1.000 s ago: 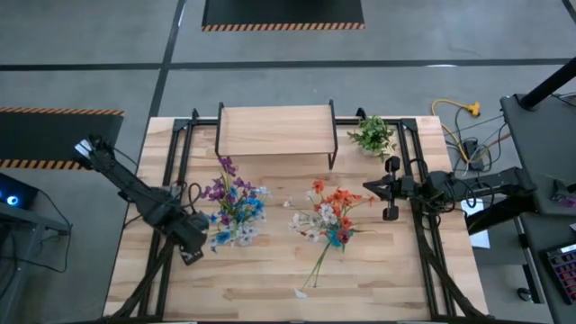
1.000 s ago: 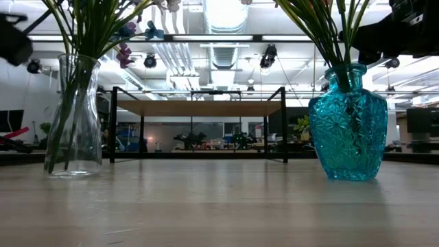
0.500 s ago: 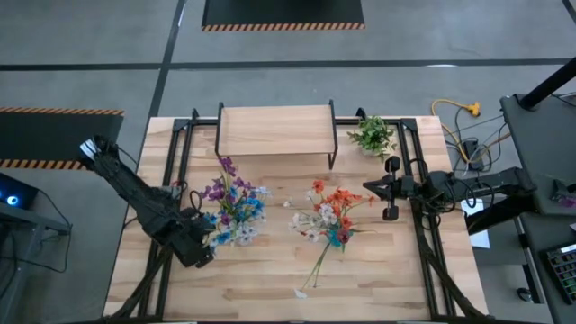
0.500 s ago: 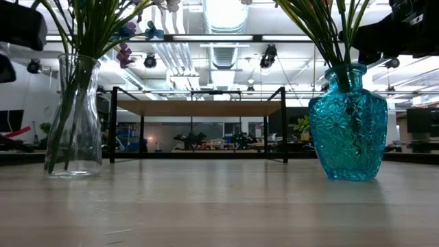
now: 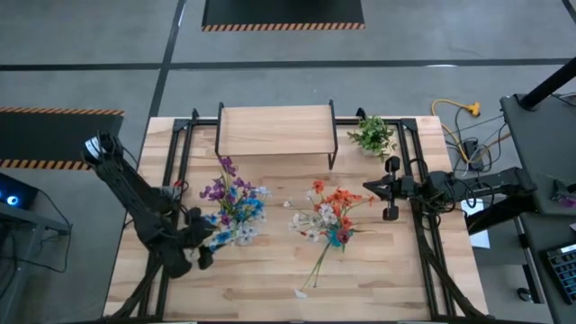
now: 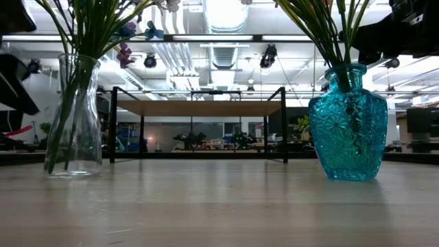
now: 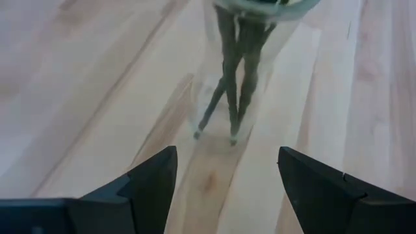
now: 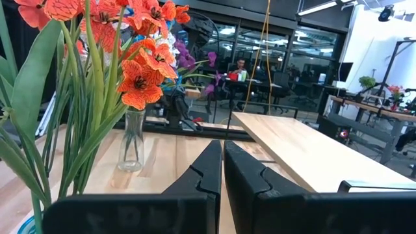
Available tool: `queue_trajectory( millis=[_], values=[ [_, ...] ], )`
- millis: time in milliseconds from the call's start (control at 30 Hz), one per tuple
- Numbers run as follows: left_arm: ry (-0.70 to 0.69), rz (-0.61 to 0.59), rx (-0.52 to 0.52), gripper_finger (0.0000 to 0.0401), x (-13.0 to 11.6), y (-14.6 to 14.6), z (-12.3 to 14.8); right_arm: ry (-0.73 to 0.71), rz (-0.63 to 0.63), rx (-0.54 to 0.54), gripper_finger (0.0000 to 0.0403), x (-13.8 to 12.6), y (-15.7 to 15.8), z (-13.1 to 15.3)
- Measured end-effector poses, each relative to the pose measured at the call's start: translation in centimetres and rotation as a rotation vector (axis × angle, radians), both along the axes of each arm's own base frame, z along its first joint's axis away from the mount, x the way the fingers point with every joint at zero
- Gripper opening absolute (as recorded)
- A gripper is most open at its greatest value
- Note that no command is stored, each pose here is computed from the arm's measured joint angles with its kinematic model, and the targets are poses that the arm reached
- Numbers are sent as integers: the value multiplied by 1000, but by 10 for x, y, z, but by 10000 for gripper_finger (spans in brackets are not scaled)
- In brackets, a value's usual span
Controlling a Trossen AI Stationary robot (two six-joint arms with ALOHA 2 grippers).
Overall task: Pick and place flowers into a vace then onto a shelf
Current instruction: Put the transparent vase on the shelf
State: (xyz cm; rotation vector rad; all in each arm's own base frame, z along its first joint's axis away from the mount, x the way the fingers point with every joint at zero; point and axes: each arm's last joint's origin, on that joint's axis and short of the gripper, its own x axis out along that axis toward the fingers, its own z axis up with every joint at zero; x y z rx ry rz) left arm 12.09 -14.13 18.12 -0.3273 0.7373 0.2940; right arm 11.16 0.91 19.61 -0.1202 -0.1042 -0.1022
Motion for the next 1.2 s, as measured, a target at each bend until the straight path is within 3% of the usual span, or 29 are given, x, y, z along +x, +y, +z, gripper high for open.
queue_trajectory(
  millis=[200, 333, 767, 900, 1200],
  values=[
    [-135, -24, 9, 251, 0, 3, -23, 2, -2, -17, 9, 0, 0, 0],
    [-144, -33, 24, 251, -2, 5, -29, 2, -3, -18, 8, 0, 0, 0],
    [-271, 3, 175, 312, 0, 8, -24, 3, -4, -32, 9, 0, 0, 0],
    [-289, 20, 175, 332, 2, 8, -24, 3, -4, -34, 9, 0, 0, 0],
    [-345, 15, 203, 338, 8, 2, -24, 4, -6, -44, 9, 0, 0, 0]
  ],
)
